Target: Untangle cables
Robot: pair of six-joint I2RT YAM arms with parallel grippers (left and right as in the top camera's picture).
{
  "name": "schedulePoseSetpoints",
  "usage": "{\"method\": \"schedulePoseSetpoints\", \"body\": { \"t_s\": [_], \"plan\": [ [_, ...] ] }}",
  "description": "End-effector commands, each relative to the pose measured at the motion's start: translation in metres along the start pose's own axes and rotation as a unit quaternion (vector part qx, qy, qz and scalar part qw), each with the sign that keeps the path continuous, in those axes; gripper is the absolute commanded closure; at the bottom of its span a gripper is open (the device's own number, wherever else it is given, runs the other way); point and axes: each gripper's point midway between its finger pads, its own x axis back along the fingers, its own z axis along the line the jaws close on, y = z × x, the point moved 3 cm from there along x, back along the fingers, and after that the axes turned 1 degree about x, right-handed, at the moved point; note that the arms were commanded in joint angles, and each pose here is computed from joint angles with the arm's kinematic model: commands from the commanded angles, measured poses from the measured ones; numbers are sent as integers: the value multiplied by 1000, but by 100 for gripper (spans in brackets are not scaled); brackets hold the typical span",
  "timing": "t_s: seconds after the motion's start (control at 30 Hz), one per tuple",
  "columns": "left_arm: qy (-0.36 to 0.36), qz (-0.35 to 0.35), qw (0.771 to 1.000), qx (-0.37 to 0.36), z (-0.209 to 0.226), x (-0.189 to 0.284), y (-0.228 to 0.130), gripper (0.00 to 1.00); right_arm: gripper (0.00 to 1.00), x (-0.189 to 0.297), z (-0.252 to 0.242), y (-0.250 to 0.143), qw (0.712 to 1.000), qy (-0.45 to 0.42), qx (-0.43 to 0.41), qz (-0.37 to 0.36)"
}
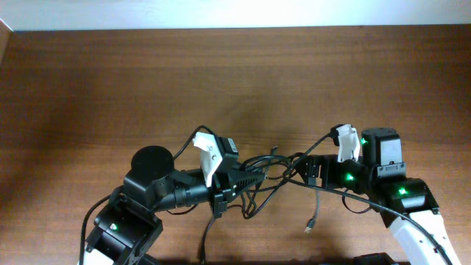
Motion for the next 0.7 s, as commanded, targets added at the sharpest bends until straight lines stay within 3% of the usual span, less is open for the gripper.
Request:
{"method": "schedulePoseSetpoints", "body": {
  "t_s": [0.0, 0.27, 0.67],
  "plan": [
    [-39, -42, 997, -50, -30, 17, 24, 100, 1, 4, -54, -3, 984, -171, -53, -14],
    [-39, -55, 996, -62, -33, 19, 31, 100, 1, 10, -69, -10, 971, -228, -68, -6],
    [48, -100, 992, -65, -6, 46, 55, 100, 1, 14, -77, -14, 962, -257, -90, -7]
  ]
}}
